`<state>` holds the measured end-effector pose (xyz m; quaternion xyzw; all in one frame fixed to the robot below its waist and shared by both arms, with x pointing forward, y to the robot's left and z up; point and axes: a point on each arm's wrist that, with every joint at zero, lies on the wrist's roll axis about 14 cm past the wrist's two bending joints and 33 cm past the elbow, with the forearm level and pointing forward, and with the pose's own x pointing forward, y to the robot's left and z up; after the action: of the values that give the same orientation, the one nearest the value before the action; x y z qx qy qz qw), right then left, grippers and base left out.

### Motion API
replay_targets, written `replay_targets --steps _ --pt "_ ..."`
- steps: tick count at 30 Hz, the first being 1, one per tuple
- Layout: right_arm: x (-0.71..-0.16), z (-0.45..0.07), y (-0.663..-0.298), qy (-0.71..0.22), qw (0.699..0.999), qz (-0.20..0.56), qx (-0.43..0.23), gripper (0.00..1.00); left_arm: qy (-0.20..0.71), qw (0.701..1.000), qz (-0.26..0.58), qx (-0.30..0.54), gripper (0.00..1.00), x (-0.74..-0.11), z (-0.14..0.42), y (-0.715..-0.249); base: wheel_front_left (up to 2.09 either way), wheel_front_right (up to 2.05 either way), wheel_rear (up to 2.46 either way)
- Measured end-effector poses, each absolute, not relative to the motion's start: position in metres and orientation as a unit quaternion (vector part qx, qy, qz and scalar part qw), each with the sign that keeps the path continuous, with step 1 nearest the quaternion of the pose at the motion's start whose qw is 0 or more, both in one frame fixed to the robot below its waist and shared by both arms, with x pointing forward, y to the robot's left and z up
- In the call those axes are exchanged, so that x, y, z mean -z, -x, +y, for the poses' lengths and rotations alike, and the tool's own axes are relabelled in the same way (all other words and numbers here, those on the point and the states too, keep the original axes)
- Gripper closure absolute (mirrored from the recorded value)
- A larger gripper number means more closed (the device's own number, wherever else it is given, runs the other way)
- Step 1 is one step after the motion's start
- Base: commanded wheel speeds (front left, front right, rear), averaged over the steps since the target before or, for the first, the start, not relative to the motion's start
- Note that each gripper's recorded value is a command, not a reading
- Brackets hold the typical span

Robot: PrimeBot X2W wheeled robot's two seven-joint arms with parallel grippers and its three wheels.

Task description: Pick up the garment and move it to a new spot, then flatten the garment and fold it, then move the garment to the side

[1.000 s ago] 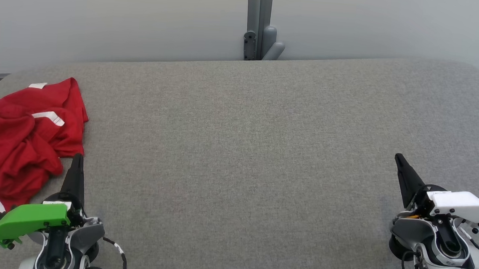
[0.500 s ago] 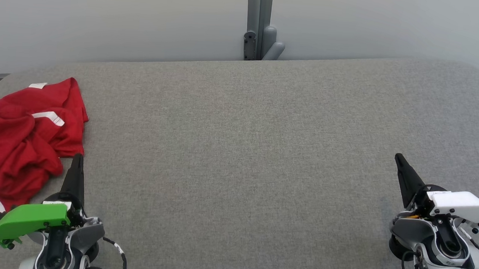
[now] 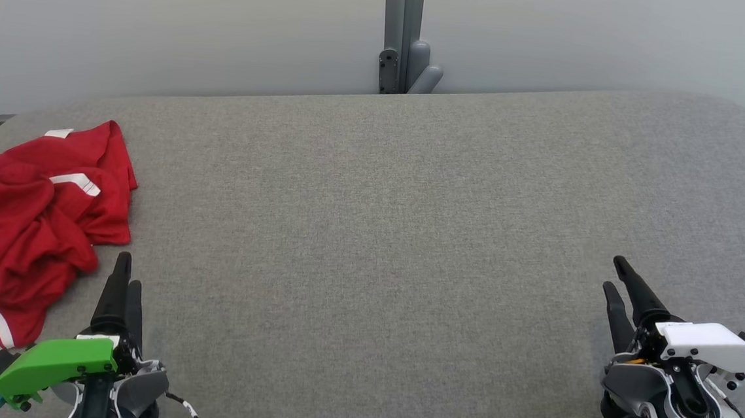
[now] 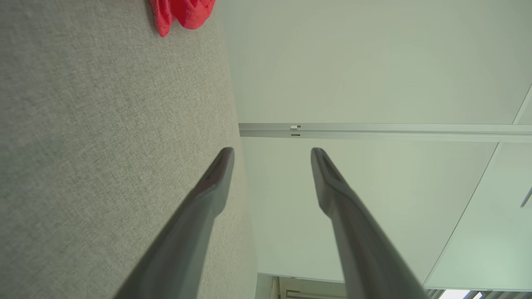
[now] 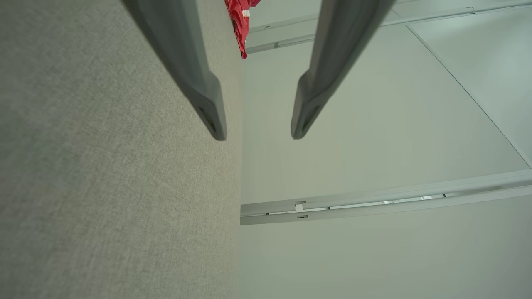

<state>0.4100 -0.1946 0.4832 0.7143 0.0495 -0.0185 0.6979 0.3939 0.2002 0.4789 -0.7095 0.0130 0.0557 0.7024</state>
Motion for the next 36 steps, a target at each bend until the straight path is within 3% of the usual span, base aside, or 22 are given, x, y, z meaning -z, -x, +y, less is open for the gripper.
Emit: replay_targets --steps 8,24,36 --pt "-0.497 -0.2 -0.412 -0.688 0.725 0.026 0.016 0.0 0.7 0.712 0.001 -0.046 0.0 -0.489 0.196 -0.397 0.0 0.0 0.0" --pt "-0.535 -0.204 -0.415 -0.528 0.849 -0.018 -0.013 0.0 0.557 0.83 -0.025 0.012 0.0 -0.526 0.18 -0.407 0.0 0.0 0.0" --pt "-0.548 -0.202 -0.411 -0.409 0.911 -0.037 -0.026 0.0 0.443 0.896 -0.031 0.032 0.0 -0.537 0.172 -0.407 0.0 0.0 0.0"
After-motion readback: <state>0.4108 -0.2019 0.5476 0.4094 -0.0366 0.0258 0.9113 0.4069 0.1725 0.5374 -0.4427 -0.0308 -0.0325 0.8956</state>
